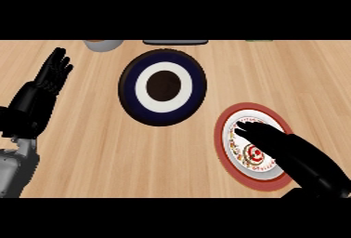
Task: Pick the cupcake from the plate and place it in the plate
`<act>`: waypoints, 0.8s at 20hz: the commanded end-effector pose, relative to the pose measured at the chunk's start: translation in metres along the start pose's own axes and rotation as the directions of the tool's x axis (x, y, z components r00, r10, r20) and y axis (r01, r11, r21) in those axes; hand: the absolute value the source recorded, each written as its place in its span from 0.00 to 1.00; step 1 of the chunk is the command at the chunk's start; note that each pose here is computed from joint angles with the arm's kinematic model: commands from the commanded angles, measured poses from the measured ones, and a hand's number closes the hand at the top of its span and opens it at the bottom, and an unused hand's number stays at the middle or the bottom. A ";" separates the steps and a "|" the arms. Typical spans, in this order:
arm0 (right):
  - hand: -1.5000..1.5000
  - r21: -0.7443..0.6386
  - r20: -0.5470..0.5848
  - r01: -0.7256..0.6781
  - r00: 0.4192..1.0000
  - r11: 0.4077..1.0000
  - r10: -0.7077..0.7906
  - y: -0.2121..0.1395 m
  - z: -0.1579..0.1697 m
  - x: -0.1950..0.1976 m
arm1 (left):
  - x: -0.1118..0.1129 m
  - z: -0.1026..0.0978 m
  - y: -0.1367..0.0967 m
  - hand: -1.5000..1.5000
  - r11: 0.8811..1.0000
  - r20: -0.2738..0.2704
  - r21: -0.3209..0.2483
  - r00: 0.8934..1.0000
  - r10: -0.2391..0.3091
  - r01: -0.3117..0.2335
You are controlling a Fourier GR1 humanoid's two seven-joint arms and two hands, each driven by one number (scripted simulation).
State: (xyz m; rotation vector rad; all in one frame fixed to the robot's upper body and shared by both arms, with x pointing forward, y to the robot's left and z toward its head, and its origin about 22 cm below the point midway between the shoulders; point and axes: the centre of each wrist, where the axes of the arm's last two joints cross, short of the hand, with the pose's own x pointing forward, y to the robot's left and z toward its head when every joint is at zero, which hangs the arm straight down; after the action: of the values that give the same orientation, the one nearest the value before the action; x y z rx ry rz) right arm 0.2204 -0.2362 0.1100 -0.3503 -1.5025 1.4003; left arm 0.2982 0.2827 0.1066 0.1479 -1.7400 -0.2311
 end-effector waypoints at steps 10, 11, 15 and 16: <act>0.00 0.281 -0.228 -0.169 0.945 0.945 0.236 0.005 -0.030 0.022 | -0.007 0.009 0.014 0.50 1.000 -0.005 -0.008 1.000 -0.001 0.001; 0.00 0.261 -0.218 -0.167 0.949 0.951 0.227 -0.006 -0.032 0.040 | -0.004 -0.009 -0.004 0.50 1.000 0.010 -0.010 1.000 -0.011 0.011; 0.00 0.261 -0.298 -0.217 0.909 0.941 0.292 0.005 -0.034 0.018 | -0.001 -0.005 0.002 0.50 1.000 0.005 -0.005 1.000 0.006 -0.006; 0.00 0.282 -0.316 -0.233 0.894 0.931 0.319 0.011 -0.032 0.027 | 0.010 -0.008 0.005 0.50 1.000 0.002 0.002 1.000 0.007 -0.007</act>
State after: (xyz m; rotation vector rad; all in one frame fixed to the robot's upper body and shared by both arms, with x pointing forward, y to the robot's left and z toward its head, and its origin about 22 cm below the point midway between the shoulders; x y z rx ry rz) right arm 0.2303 -0.1973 0.1122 -0.5754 -1.0712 1.6078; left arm 0.3004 0.2849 0.1067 0.1429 -1.7466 -0.2297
